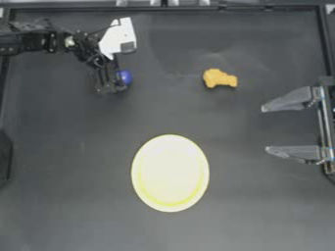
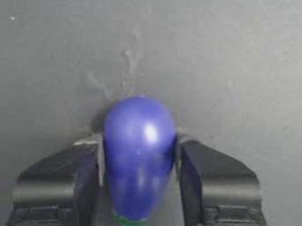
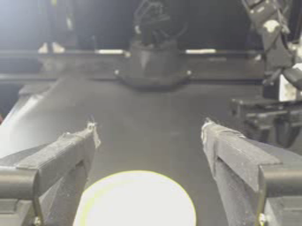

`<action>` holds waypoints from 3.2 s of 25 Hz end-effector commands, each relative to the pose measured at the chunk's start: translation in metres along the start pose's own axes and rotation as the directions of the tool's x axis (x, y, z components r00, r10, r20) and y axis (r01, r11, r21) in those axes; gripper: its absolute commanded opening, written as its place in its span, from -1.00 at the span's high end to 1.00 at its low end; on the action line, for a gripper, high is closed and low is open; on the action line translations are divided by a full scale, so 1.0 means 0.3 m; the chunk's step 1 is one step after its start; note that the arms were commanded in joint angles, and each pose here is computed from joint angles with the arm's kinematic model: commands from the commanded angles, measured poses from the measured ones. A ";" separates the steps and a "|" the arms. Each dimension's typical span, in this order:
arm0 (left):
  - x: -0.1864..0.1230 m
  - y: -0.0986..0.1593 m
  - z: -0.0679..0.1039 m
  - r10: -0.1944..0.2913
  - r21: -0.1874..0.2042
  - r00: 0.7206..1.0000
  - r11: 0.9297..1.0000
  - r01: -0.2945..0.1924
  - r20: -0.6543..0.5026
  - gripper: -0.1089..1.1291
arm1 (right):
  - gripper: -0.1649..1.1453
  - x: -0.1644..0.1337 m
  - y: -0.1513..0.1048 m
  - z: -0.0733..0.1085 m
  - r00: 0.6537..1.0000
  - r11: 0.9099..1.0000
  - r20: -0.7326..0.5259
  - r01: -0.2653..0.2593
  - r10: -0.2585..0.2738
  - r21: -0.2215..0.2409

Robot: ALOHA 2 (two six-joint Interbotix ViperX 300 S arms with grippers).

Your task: Put purple eggplant on plate

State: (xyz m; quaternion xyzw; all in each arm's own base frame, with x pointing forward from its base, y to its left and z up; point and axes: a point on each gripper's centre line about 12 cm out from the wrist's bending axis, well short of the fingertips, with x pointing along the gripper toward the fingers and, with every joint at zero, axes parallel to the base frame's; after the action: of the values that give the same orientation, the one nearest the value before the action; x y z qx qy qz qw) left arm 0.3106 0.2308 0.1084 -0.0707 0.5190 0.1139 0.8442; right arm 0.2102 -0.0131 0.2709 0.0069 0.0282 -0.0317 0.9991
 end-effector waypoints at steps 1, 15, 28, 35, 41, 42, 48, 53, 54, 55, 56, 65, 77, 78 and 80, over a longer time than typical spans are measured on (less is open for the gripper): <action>-0.047 0.003 0.038 0.006 0.145 1.000 0.989 -0.010 0.030 0.49 | -0.77 0.007 0.000 0.017 1.000 1.000 0.015 0.000 0.000 0.002; -0.256 -0.187 0.213 -0.066 0.252 0.982 0.967 0.019 0.179 0.36 | -0.77 0.007 -0.001 0.016 1.000 1.000 0.011 0.003 -0.003 0.013; -0.376 -0.558 0.278 -0.225 0.400 0.941 0.910 0.110 0.254 0.36 | -0.77 0.007 -0.001 0.016 1.000 1.000 0.009 0.003 -0.003 0.015; -0.349 -0.711 0.281 -0.280 0.447 0.923 0.883 0.140 0.264 0.35 | -0.77 0.008 -0.001 0.021 1.000 1.000 0.012 0.003 -0.003 0.015; -0.248 -0.758 0.269 -0.282 0.457 0.931 0.876 0.152 0.232 0.34 | -0.77 0.008 -0.001 0.021 1.000 1.000 0.012 0.003 -0.003 0.015; -0.228 -0.763 0.264 -0.281 0.456 0.934 0.876 0.155 0.222 0.34 | -0.77 0.008 -0.001 0.020 1.000 1.000 0.011 0.003 -0.003 0.015; -0.155 -0.778 0.254 -0.269 0.455 0.940 0.878 0.149 0.211 0.34 | -0.77 0.008 -0.001 0.021 1.000 1.000 0.012 0.003 -0.003 0.015; -0.107 -0.798 0.271 -0.269 0.462 0.942 0.874 0.151 0.202 0.34 | -0.77 0.008 0.000 0.022 1.000 1.000 0.012 0.001 -0.001 0.015; -0.098 -0.805 0.279 -0.271 0.466 0.941 0.872 0.152 0.200 0.34 | -0.77 0.008 -0.001 0.020 1.000 1.000 0.011 0.003 -0.003 0.015; -0.085 -0.815 0.286 -0.275 0.471 0.942 0.868 0.157 0.193 0.34 | -0.77 0.008 0.000 0.022 1.000 1.000 0.012 0.001 -0.001 0.015; -0.072 -0.820 0.288 -0.277 0.474 0.943 0.865 0.162 0.182 0.34 | -0.77 0.009 -0.001 0.021 1.000 1.000 0.011 0.003 -0.003 0.015; -0.020 -0.855 0.287 -0.296 0.485 0.948 0.850 0.205 0.117 0.34 | -0.77 0.011 -0.001 0.020 1.000 1.000 0.009 0.003 -0.003 0.013; 0.010 -0.872 0.274 -0.298 0.497 0.950 0.840 0.216 0.090 -0.01 | -0.77 0.011 -0.001 0.020 1.000 1.000 0.009 0.003 -0.003 0.013; 0.013 -0.872 0.273 -0.297 0.498 0.951 0.840 0.217 0.087 -0.14 | -0.77 0.011 0.000 0.016 1.000 1.000 0.005 0.002 -0.002 0.013; 0.024 -0.877 0.266 -0.297 0.497 0.952 0.839 0.222 0.078 -0.38 | -0.77 0.012 -0.001 0.018 1.000 1.000 0.006 0.003 -0.003 0.012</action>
State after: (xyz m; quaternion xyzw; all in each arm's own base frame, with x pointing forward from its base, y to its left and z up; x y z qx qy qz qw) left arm 0.4460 -0.0025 0.1187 0.0737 0.4732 -0.1300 0.8682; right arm 0.2110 -0.0135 0.2693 0.0122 0.0326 -0.0331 0.9988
